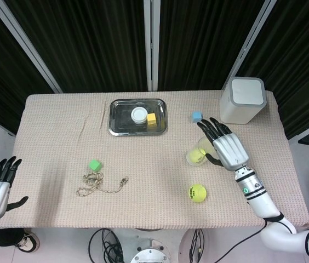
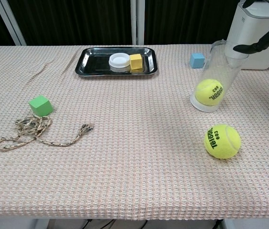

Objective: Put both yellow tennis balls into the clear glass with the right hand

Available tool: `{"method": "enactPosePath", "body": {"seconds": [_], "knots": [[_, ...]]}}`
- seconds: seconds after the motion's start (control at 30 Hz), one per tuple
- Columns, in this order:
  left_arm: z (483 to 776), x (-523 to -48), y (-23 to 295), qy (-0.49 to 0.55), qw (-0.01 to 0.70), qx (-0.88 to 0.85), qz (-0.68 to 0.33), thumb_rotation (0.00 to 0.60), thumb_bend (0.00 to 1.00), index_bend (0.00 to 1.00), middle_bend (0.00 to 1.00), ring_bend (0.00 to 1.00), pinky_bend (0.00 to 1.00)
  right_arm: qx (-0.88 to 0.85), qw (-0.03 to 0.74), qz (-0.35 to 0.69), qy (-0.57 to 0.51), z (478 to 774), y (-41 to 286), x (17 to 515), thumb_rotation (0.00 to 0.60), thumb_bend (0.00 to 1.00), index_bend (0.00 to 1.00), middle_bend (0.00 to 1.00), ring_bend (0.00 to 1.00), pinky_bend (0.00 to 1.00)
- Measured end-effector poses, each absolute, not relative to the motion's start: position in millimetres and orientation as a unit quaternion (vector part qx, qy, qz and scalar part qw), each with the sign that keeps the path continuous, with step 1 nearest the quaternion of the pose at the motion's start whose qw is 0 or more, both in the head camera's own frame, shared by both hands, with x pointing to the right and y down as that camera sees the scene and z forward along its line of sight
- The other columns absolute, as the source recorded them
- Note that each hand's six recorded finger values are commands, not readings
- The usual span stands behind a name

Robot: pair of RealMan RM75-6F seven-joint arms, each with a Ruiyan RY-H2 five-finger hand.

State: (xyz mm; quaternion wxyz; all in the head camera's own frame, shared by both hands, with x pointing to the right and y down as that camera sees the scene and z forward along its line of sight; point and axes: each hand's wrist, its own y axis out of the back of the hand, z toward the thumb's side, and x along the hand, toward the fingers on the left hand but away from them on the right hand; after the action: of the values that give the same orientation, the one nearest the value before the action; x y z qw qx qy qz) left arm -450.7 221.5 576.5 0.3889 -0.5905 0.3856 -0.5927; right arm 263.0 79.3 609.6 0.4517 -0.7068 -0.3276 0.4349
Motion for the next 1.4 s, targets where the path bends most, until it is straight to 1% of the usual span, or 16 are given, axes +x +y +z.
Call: {"method": "enactPosePath", "body": {"seconds": [0.13,0.23,0.37,0.43,0.57,0.67,0.8,1.0,1.07,1.23,1.3,1.37,1.4], "knots": [[576.5,-450.7,222.1,0.385,0.389,-0.590,-0.593,0.600,0.06,0.01,0.00,0.00,0.00,-0.699,0.491,0.408,-0.323,596.6,90.4,258.6,0.600,0.18,0.00,0.11,0.01,0.19],[575.2,-448.2,221.8,0.384,0.393,-0.591,-0.590,0.600,0.06,0.01,0.00,0.00,0.00,-0.694,0.525,0.380,-0.314,584.6,107.0,252.9,0.600,0.18,0.02,0.12,0.02,0.19],[575.2,-446.5,222.7,0.382,0.395,-0.590,-0.591,0.600,0.06,0.01,0.00,0.00,0.00,-0.711,0.546,0.341,-0.283,577.4,145.8,246.4,0.600,0.18,0.08,0.14,0.05,0.19],[576.6,-446.8,223.8,0.379,0.394,-0.590,-0.595,0.600,0.06,0.01,0.00,0.00,0.00,-0.722,0.545,0.336,-0.262,580.9,165.6,247.1,0.600,0.18,0.09,0.14,0.05,0.19],[578.0,-447.3,226.5,0.376,0.391,-0.589,-0.600,0.600,0.06,0.01,0.00,0.00,0.00,-0.742,0.532,0.351,-0.208,598.4,206.3,256.4,0.600,0.18,0.09,0.14,0.05,0.20],[577.6,-447.6,227.3,0.378,0.388,-0.588,-0.600,0.600,0.06,0.01,0.00,0.00,0.00,-0.741,0.530,0.369,-0.184,612.2,220.3,263.8,0.600,0.18,0.11,0.14,0.08,0.21],[577.0,-446.9,226.9,0.378,0.390,-0.588,-0.599,0.600,0.06,0.01,0.00,0.00,0.00,-0.737,0.523,0.392,-0.169,627.7,227.9,271.4,0.600,0.18,0.12,0.14,0.11,0.24],[576.8,-447.2,227.4,0.379,0.391,-0.588,-0.599,0.600,0.06,0.01,0.00,0.00,0.00,-0.742,0.488,0.435,-0.147,653.2,231.6,279.6,0.600,0.18,0.12,0.15,0.11,0.28],[576.7,-447.9,227.6,0.379,0.390,-0.587,-0.599,0.600,0.06,0.01,0.00,0.00,0.00,-0.747,0.472,0.448,-0.135,664.0,233.1,279.3,0.600,0.18,0.12,0.15,0.11,0.29],[576.8,-450.4,227.8,0.381,0.389,-0.585,-0.601,0.600,0.06,0.01,0.00,0.00,0.00,-0.753,0.456,0.459,-0.121,679.2,234.1,272.8,0.600,0.19,0.15,0.16,0.13,0.31],[577.3,-451.4,227.8,0.382,0.389,-0.584,-0.601,0.600,0.06,0.01,0.00,0.00,0.00,-0.752,0.455,0.461,-0.120,683.4,234.0,269.4,0.600,0.20,0.20,0.19,0.17,0.36],[577.5,-451.6,227.7,0.383,0.388,-0.584,-0.601,0.600,0.06,0.01,0.00,0.00,0.00,-0.751,0.454,0.463,-0.124,687.0,233.4,265.6,0.600,0.23,0.28,0.26,0.24,0.43],[577.3,-451.6,227.7,0.383,0.389,-0.585,-0.601,0.600,0.06,0.01,0.00,0.00,0.00,-0.750,0.455,0.463,-0.127,687.6,233.1,264.3,0.600,0.26,0.37,0.32,0.30,0.50]]}}
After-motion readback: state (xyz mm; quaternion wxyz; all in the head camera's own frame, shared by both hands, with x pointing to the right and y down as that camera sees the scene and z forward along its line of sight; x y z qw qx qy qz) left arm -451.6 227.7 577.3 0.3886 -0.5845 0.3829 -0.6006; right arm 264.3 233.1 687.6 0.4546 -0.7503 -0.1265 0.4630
